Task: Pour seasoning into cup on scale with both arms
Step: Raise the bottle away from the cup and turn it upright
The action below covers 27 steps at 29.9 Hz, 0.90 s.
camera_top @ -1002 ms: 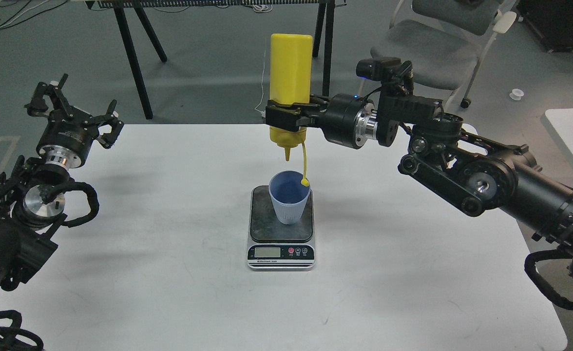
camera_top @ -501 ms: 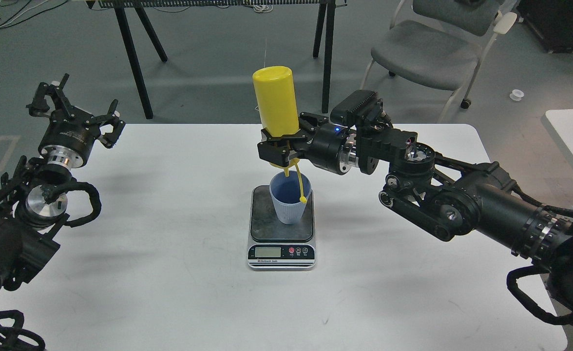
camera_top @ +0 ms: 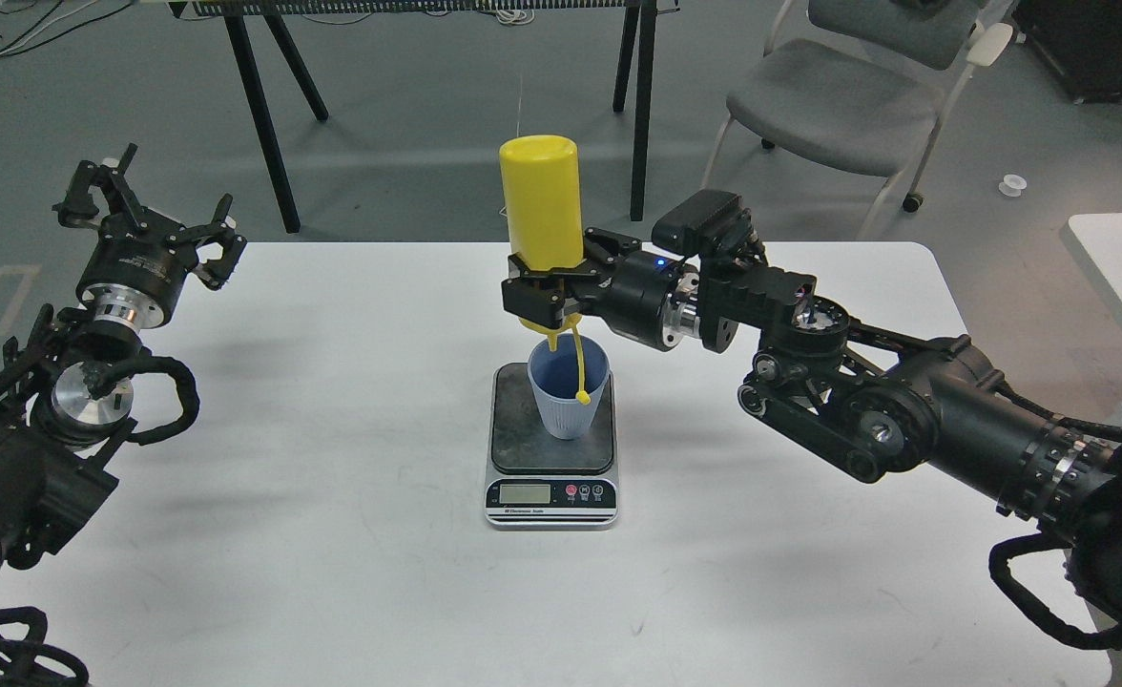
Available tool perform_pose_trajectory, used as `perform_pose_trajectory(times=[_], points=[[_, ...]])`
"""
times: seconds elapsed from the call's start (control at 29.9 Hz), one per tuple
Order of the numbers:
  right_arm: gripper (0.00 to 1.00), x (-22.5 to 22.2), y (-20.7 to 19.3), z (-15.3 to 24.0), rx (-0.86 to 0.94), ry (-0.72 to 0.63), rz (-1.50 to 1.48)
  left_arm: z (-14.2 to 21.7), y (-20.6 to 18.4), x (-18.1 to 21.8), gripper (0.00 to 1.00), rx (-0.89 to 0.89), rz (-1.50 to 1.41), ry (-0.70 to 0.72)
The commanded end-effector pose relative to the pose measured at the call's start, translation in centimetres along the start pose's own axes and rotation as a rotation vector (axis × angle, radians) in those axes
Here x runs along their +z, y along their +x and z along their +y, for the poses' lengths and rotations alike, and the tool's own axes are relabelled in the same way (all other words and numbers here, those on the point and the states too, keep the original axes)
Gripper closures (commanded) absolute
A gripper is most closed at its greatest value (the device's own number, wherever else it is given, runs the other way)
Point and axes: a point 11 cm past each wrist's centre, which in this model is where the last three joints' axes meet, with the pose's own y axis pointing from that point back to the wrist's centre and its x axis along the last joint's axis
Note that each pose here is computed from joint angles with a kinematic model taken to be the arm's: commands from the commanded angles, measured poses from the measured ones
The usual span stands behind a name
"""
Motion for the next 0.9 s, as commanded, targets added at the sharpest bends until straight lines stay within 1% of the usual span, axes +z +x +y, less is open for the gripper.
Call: perform_pose_trajectory(times=[0.0,0.27,0.33,0.43,0.5,0.63,0.77,0.87], points=[[0.57,1.6,2.3,2.6,0.019,-0.01,-0.302,0.0,0.0,0.3,0.01,-0.001,-0.004,-0.004],[0.57,7.1,7.5,11.2,0.14,-0.047,-0.794,-0.1,-0.2,0.0,0.01,-0.004,-0.001,0.004],[0.57,8.1,8.1,13.0,0.169,-0.031,-0.921,-0.1,-0.2,-0.2,0.01,-0.005,0.001,0.007],[0.57,9.4,7.9,15.6,0.22,0.015,-1.147,-0.2,-0.6,-0.4,0.01,-0.014,0.004,0.01],[0.57,10.1,6.7,16.9,0.247,0.043,-1.295,-0.4,-1.1,-0.5,0.01,-0.03,0.009,0.013],[0.57,11.4,3.0,18.9,0.336,0.033,-1.512,-0.4,-1.3,-0.5,0.01,-0.037,0.014,0.011],[0.57,12.4,-1.1,20.8,0.472,0.031,-1.744,-0.4,-1.4,-0.4,0.01,-0.039,0.014,0.01],[0.57,12.5,-3.7,21.4,0.58,0.063,-1.896,-0.4,-1.4,-0.4,0.01,-0.039,0.013,0.011]])
